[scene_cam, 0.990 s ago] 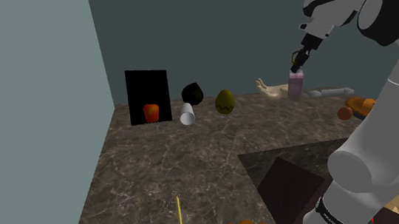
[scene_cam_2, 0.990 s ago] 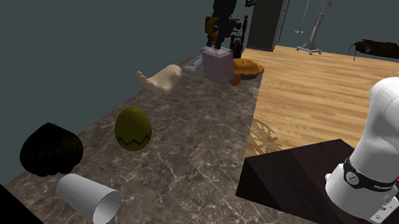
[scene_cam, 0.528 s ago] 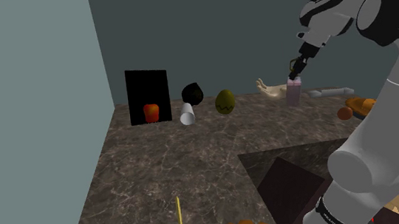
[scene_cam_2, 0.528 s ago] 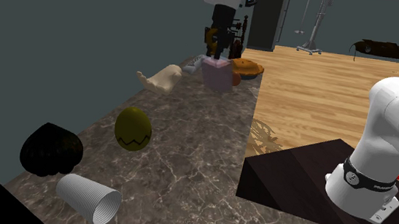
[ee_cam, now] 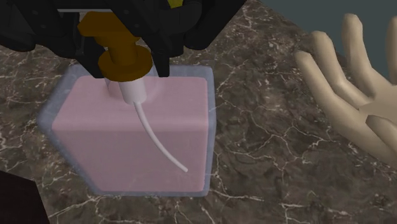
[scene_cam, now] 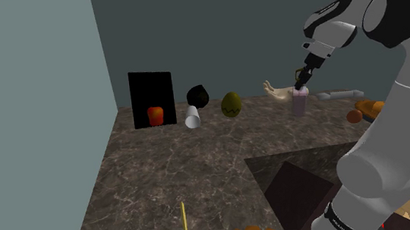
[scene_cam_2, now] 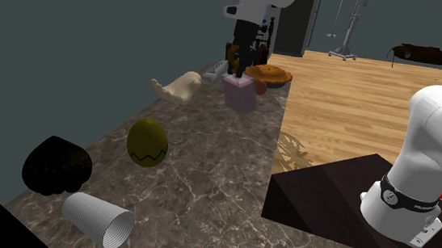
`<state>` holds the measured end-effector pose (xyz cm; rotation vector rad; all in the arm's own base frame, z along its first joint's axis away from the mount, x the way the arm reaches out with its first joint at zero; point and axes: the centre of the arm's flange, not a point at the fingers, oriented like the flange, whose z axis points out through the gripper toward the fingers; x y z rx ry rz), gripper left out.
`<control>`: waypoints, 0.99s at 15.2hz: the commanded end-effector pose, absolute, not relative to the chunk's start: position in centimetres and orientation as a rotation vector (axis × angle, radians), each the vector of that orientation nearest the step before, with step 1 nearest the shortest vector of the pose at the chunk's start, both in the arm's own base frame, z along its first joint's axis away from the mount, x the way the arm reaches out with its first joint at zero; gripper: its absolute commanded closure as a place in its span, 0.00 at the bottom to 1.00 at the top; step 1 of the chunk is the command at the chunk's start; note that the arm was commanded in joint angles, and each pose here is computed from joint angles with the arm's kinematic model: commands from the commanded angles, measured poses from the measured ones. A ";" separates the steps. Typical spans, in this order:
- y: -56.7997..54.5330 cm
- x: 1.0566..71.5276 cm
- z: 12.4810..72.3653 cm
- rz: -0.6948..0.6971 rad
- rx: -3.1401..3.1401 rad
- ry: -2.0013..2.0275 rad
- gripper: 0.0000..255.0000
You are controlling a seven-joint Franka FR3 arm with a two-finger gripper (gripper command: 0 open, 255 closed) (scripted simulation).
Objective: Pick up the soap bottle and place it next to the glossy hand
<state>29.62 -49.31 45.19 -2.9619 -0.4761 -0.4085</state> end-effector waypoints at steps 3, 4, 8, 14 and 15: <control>-49.4 29.5 43.1 -0.409 -2.963 -0.476 1.00; -49.4 29.5 42.5 -0.409 -2.963 -0.476 1.00; -49.4 29.5 40.4 -0.409 -2.963 -0.476 1.00; -49.4 29.5 37.2 -0.409 -2.963 -0.476 1.00; -49.4 29.5 36.7 -0.409 -2.963 -0.476 1.00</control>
